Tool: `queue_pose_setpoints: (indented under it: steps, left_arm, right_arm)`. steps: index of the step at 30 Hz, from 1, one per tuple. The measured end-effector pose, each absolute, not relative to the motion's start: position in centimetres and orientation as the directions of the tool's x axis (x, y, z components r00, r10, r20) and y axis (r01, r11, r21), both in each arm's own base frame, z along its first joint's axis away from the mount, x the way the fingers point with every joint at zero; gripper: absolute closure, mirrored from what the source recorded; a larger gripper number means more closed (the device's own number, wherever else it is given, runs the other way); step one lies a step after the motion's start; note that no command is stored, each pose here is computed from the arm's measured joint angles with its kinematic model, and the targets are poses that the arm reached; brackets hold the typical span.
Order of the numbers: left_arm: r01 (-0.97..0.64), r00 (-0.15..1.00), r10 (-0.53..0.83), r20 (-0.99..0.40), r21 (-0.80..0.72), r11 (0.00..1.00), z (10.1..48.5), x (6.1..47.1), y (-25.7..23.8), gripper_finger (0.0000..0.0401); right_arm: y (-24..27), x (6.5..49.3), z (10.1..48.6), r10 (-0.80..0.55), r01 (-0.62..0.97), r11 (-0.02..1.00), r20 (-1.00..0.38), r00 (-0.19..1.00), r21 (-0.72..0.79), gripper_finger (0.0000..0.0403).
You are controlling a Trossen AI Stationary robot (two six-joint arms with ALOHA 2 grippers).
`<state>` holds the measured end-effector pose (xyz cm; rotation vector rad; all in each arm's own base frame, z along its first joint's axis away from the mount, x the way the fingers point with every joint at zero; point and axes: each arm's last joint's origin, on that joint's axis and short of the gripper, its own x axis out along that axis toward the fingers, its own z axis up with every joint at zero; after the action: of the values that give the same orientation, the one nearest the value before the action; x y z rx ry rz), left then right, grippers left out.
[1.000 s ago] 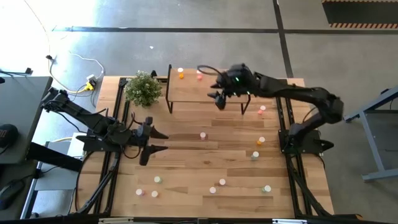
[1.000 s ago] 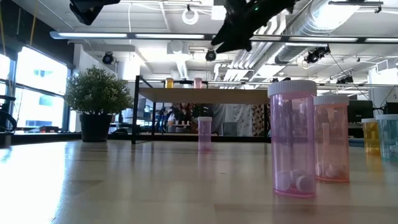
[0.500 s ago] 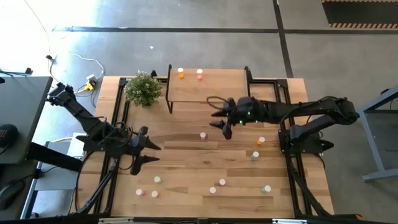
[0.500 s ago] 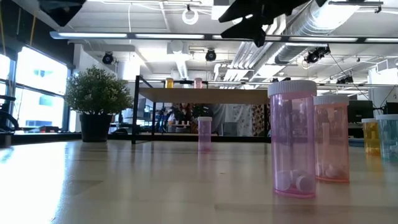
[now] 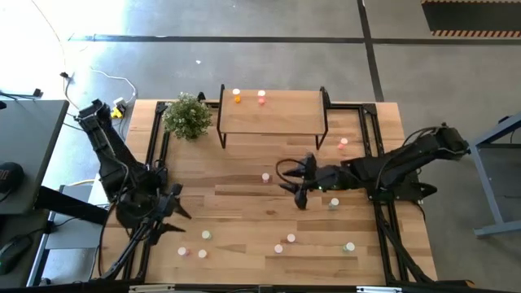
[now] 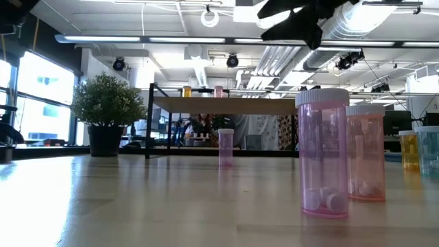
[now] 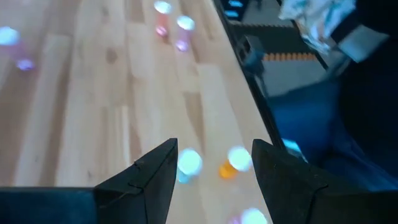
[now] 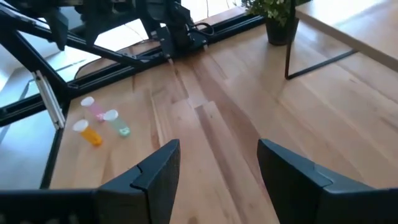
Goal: Pick and place medicine bottles onto shelf by color
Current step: Put the bottom left purple pill bottle on the shelf
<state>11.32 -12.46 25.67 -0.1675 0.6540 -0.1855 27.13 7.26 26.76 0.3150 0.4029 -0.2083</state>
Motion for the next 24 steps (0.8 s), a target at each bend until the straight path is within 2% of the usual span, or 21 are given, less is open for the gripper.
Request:
queue_pose_setpoints:
  steps: [6,19,24]
  left_arm:
    - [0.127,0.745,-0.24,-0.622,-0.221,0.967,25.2,9.5,-13.2,0.0205]
    - [0.118,0.762,-0.319,-0.563,-0.364,0.924,21.6,6.9,-14.7,0.0205]
    - [0.125,0.767,-0.328,-0.551,-0.374,0.919,20.7,6.6,-15.3,0.0205]
  right_arm:
    - [9.3,26.4,26.8,-0.177,0.299,0.913,-0.39,0.904,0.279,0.0197]
    - [10.8,25.7,26.9,-0.217,0.331,0.898,-0.362,0.906,0.291,0.0197]
    - [10.8,25.6,26.9,-0.218,0.336,0.89,-0.363,0.906,0.306,0.0197]
